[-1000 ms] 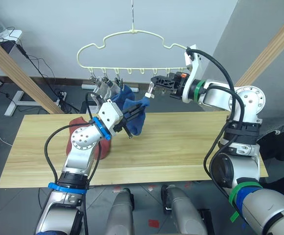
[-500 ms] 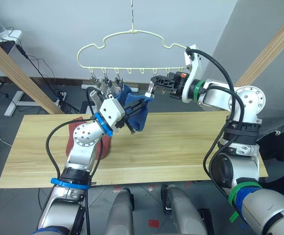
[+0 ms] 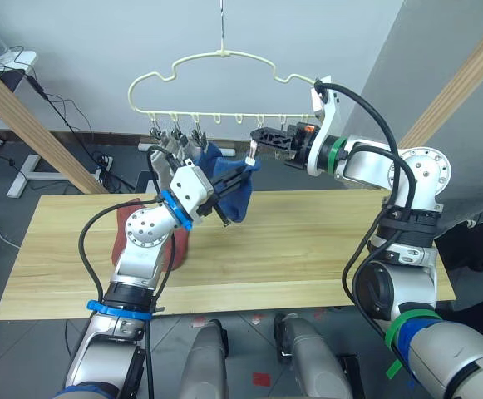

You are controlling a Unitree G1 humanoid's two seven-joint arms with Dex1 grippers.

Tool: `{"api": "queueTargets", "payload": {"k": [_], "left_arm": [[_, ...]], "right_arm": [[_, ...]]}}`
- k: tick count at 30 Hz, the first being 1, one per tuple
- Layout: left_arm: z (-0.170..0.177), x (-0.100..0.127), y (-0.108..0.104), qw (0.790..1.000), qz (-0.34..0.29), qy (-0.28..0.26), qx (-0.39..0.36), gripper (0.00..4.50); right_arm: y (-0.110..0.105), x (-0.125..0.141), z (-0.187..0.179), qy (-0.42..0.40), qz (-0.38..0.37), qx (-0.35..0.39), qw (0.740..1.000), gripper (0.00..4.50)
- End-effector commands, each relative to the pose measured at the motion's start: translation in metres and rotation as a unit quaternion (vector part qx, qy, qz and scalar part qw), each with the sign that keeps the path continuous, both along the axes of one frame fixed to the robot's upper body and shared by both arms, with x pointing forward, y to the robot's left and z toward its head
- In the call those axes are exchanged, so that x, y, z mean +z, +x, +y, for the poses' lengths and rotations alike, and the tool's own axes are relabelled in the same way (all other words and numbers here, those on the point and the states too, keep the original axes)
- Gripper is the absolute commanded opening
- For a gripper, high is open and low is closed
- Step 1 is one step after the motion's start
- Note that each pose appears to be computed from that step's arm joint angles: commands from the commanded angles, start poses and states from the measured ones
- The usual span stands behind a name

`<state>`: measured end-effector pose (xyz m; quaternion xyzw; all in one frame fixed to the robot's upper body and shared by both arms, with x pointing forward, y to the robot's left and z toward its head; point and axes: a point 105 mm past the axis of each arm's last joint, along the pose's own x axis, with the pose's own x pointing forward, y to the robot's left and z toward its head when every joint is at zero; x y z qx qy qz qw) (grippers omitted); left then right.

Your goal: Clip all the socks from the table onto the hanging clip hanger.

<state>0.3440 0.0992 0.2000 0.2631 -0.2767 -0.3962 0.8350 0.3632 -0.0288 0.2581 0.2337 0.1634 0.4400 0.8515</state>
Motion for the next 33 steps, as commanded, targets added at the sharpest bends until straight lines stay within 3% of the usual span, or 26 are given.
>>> {"api": "queueTargets", "payload": {"k": [1, 6, 7, 10, 18, 26, 33], "left_arm": [[-0.003, 0.013, -0.003, 0.999, -0.031, -0.006, -0.006, 0.00], [-0.006, 0.013, -0.003, 1.000, -0.029, -0.005, -0.009, 0.00], [-0.007, 0.013, -0.003, 1.000, -0.029, -0.005, -0.010, 0.00], [-0.007, 0.014, -0.002, 1.000, -0.022, -0.012, -0.012, 0.00], [-0.001, 0.014, 0.002, 0.998, 0.046, -0.048, -0.011, 2.17], [0.010, 0.017, -0.009, 0.990, 0.120, -0.073, -0.026, 4.36], [0.024, 0.049, -0.041, 0.958, 0.237, -0.128, -0.103, 4.48]], "right_arm": [[-0.005, 0.011, 0.003, 0.007, -0.020, 0.010, 1.000, 2.60], [-0.002, 0.010, -0.005, -0.006, -0.025, -0.007, 1.000, 4.33], [-0.002, 0.010, -0.008, -0.009, -0.030, -0.011, 0.999, 4.47], [-0.001, 0.011, -0.015, -0.019, -0.043, -0.026, 0.999, 4.47], [-0.007, -0.002, -0.047, -0.117, -0.129, -0.095, 0.980, 4.50], [-0.009, -0.005, -0.045, -0.174, -0.245, -0.155, 0.941, 4.50], [-0.010, 0.002, -0.033, -0.165, -0.312, -0.213, 0.911, 4.50]]}}
